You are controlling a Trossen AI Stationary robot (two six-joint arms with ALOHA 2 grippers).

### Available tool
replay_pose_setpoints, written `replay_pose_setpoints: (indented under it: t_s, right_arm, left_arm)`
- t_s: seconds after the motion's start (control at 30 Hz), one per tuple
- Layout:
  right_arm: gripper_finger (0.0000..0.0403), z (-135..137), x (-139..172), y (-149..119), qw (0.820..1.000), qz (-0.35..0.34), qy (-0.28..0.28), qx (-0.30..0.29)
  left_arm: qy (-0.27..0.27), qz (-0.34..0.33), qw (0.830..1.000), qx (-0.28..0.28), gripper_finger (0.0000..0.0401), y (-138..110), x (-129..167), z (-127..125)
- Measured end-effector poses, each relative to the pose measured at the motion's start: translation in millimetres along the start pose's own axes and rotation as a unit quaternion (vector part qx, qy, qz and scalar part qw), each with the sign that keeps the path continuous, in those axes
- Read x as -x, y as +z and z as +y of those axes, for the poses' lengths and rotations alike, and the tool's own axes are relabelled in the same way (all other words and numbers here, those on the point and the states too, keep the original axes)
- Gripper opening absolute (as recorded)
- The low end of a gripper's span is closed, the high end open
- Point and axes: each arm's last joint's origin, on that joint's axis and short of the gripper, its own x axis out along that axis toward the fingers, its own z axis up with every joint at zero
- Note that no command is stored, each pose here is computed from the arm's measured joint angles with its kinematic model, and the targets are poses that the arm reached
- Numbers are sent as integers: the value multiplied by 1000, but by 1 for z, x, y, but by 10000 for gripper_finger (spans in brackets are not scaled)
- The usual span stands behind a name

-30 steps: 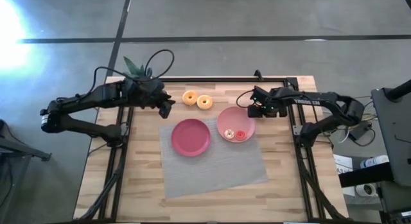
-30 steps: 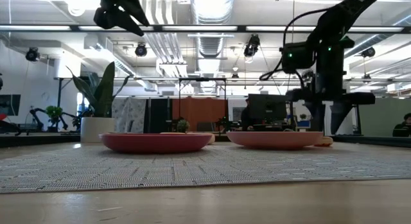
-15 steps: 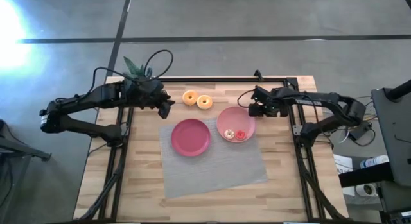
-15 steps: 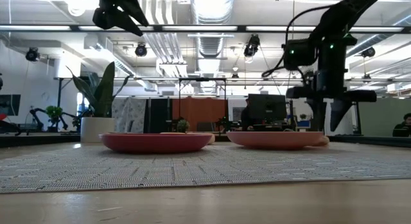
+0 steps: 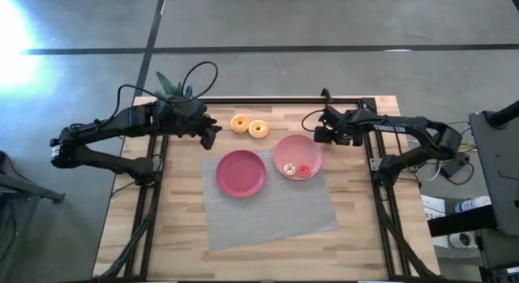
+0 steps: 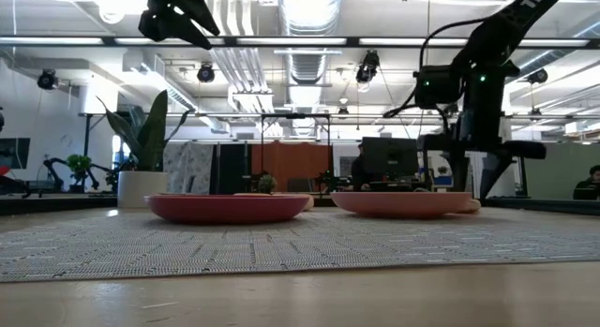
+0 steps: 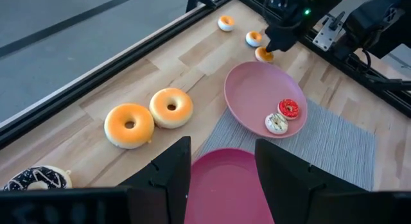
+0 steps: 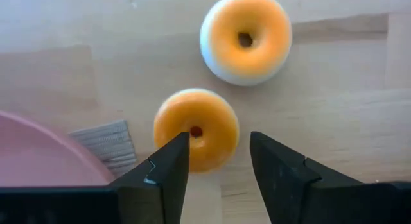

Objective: Pick & Place donuts
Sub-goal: Put the small orange donut on the light pink plate

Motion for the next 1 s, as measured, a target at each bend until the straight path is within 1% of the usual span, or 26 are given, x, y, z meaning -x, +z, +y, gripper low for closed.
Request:
replay_pose_setpoints:
  t_s: [0.2,0.37,0.5,0.8,0.9,1.0]
  right_arm:
    - [152,1,-13,-1,999,11,-30,6]
    - [135,1,-14,1,999,-17,-43,6]
    - [110,2,-12,5,999,-41,-31,2]
    - [33,4,-27,11,999,-31,-40,14]
    - [19,5,-28,11,999,-31,-40,18]
    - [11,6,-22,12,998,-41,-28,29]
  left_arm:
    - [0,0,1000,2,147,0,0,0]
    - [0,0,1000,3,147,0,0,0]
    - [0,0,1000,4,147,0,0,0]
    - [0,0,1000,5,147,0,0,0]
    - [0,0,1000,5,147,0,0,0]
    - [-2,1,1000,8,147,0,0,0]
